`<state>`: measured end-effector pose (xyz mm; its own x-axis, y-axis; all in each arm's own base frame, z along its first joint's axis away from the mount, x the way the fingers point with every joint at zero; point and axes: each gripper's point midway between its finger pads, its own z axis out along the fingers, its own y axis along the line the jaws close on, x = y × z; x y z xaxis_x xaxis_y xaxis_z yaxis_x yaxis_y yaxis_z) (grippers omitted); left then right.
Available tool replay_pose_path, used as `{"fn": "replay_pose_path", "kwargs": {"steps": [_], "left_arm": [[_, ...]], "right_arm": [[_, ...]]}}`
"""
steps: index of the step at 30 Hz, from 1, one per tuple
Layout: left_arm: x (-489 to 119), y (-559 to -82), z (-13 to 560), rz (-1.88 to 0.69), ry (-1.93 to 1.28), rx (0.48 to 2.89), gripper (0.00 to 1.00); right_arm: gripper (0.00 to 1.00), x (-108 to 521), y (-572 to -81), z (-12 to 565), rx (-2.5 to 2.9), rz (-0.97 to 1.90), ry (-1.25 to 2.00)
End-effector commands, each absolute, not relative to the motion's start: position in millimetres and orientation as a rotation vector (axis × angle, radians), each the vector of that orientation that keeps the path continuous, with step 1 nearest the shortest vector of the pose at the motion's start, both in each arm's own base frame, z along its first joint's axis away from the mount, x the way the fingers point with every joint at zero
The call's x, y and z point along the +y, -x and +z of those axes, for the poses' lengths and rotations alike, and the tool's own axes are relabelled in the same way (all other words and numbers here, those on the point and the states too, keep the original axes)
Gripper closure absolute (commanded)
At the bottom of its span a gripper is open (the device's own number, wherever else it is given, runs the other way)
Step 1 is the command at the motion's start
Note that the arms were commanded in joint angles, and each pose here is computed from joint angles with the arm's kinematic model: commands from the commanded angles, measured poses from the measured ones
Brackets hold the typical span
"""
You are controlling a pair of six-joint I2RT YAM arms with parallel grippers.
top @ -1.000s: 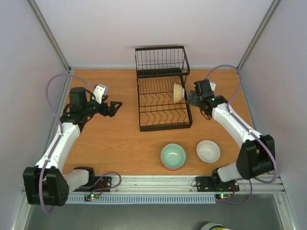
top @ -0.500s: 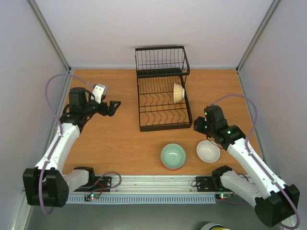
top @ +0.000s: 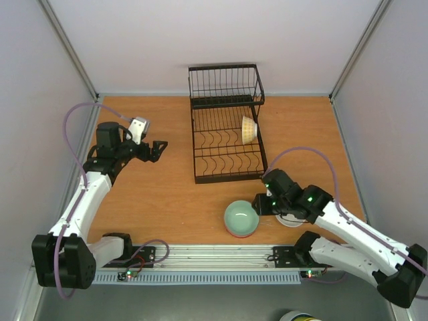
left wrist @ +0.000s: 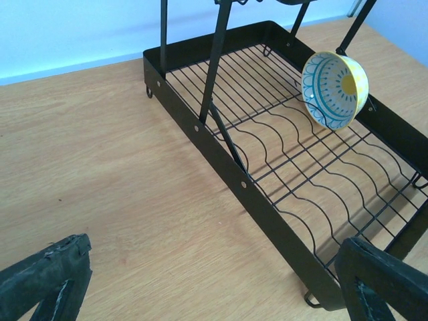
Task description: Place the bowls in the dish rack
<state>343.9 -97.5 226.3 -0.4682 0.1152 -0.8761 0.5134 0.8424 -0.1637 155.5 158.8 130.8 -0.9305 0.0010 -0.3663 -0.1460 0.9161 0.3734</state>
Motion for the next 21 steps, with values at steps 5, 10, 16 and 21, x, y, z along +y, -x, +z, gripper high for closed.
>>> {"fn": "replay_pose_path", "kwargs": {"steps": [5, 10, 16, 21], "left_arm": [[-94.3, -349.4, 229.3, -0.48, -0.467, 2.012, 0.01], [-93.7, -348.8, 229.5, -0.477, -0.463, 2.012, 0.01], [-94.2, -348.0, 229.7, -0.481, -0.465, 2.011, 0.01], [-94.1, -347.7, 230.9, -0.479, -0.465, 2.008, 0.01]], "right_arm": [[0.67, 152.9, -138.0, 102.0, 2.824, 0.215, 0.195], [0.72, 155.8, -144.6, 99.6, 2.819, 0.117, 0.207], [0.71, 151.8, -150.6, 114.0, 2.771, 0.044, 0.208], [0.71, 156.1, -149.0, 115.5, 2.768, 0.044, 0.237]]}}
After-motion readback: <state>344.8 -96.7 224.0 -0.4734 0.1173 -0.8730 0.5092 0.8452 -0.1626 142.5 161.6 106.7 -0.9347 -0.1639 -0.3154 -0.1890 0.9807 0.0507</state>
